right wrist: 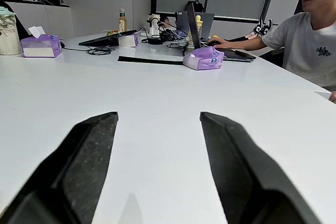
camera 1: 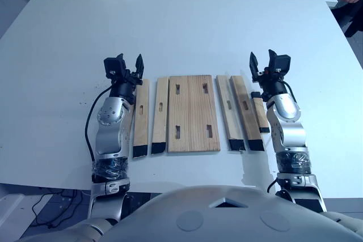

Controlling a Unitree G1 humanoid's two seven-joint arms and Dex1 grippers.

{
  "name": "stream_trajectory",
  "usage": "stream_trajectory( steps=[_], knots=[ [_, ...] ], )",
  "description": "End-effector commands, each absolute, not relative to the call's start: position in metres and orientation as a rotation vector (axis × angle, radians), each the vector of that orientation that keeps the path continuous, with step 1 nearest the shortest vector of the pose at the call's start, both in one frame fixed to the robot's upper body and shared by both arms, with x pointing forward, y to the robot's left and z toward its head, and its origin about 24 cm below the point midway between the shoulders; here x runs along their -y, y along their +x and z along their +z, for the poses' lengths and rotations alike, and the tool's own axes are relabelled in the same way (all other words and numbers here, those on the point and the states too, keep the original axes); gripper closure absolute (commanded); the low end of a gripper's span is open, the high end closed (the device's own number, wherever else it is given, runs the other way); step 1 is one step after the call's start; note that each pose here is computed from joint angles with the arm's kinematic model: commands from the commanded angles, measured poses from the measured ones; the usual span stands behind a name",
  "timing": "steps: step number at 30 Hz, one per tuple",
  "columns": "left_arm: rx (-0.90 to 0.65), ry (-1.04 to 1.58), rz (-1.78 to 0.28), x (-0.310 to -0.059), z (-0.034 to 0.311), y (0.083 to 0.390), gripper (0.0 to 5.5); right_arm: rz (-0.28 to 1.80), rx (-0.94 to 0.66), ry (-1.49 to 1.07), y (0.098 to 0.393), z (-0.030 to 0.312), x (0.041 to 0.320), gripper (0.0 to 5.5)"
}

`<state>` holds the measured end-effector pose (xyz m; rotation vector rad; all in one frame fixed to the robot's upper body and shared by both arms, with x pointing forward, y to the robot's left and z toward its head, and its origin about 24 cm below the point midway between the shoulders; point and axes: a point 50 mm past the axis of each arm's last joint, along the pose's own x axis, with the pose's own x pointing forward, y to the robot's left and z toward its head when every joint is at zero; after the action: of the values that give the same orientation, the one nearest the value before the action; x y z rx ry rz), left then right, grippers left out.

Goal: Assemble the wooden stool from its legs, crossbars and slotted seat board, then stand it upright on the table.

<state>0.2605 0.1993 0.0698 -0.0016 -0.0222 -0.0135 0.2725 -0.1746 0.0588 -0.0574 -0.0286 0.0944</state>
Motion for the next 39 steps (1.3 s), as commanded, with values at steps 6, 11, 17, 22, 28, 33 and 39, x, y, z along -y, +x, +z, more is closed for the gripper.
stream_trajectory(
  steps=[6,11,17,22,28,33,39],
  knots=[
    [0.028,0.010,0.003,-0.2040,0.0719,0.2628,2.56,0.084,0.037,-0.059,0.2750,0.0615,0.1778,1.58],
    [0.021,0.021,0.008,-0.2053,0.0722,0.2623,2.56,0.074,0.030,-0.066,0.2750,0.0603,0.1789,1.58],
    [0.013,0.019,0.019,-0.2070,0.0718,0.2624,2.56,0.084,0.043,-0.048,0.2731,0.0616,0.1772,2.12],
    [0.009,0.020,0.018,-0.2085,0.0722,0.2624,2.56,0.081,0.035,-0.054,0.2725,0.0603,0.1757,2.15],
    [0.002,0.029,0.004,-0.2109,0.0740,0.2626,2.56,0.058,0.028,-0.056,0.2699,0.0580,0.1767,2.15],
    [-0.004,0.029,0.003,-0.2094,0.0739,0.2624,2.56,0.054,0.028,-0.057,0.2688,0.0573,0.1768,2.15],
    [-0.001,0.023,0.003,-0.2075,0.0759,0.2633,2.56,0.057,0.027,-0.061,0.2713,0.0581,0.1773,2.15]
  ],
)
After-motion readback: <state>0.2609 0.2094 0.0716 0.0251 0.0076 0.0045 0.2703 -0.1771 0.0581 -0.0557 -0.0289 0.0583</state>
